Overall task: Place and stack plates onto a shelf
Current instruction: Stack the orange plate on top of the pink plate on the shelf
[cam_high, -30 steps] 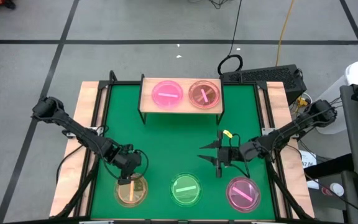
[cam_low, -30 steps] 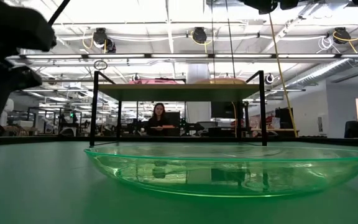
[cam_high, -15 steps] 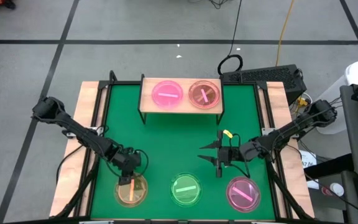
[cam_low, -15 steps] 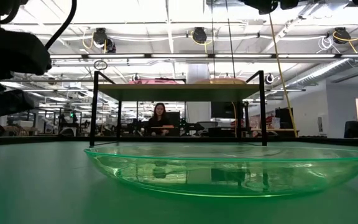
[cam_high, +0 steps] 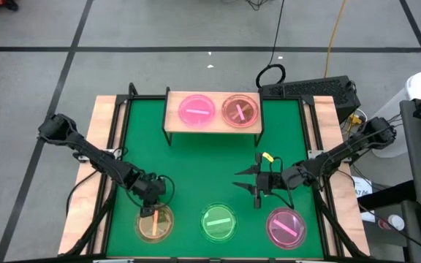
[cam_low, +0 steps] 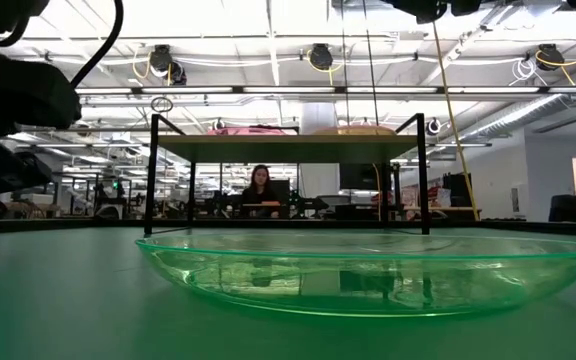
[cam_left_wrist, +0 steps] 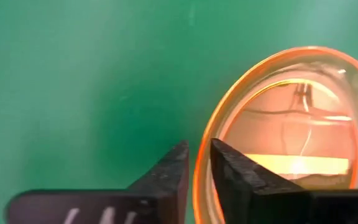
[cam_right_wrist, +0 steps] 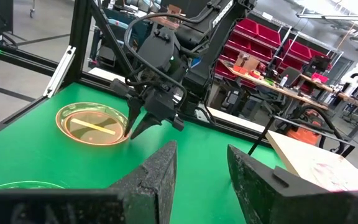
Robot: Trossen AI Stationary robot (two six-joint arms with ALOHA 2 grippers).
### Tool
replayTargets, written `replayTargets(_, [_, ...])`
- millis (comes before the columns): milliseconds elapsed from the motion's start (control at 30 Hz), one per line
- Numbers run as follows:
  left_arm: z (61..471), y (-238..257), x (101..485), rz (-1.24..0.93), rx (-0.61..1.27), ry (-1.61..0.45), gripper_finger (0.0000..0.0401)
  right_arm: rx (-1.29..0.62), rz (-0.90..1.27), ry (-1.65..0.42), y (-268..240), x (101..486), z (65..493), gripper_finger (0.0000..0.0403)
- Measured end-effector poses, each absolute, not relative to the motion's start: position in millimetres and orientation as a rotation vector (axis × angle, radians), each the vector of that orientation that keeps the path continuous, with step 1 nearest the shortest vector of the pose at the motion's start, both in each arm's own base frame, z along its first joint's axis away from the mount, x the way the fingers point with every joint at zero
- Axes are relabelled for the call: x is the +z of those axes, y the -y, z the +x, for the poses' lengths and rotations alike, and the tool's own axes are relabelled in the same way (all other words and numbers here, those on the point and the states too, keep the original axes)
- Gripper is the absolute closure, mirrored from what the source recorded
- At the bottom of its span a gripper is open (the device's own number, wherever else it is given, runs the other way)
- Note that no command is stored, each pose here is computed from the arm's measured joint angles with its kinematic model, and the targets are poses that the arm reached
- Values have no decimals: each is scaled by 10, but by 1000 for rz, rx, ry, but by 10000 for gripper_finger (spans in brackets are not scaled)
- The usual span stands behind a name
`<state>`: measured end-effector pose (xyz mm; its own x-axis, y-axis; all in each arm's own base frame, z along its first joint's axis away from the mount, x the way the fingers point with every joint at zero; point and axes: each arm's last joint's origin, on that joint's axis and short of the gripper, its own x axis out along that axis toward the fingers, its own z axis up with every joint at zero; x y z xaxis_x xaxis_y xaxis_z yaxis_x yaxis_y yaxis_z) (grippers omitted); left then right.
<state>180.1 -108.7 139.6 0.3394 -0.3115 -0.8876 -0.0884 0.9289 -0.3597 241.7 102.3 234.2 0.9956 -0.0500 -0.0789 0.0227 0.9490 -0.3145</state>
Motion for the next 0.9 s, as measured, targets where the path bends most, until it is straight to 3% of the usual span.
replayTargets(200, [1886, 1067, 1455, -441, -174, -1196, 392, -37, -318, -86, -1023, 2342, 2417, 275])
replayTargets(900, [2177, 687, 1830, -336, -109, -1205, 400, -37, -316, -87, -1023, 2342, 2417, 275])
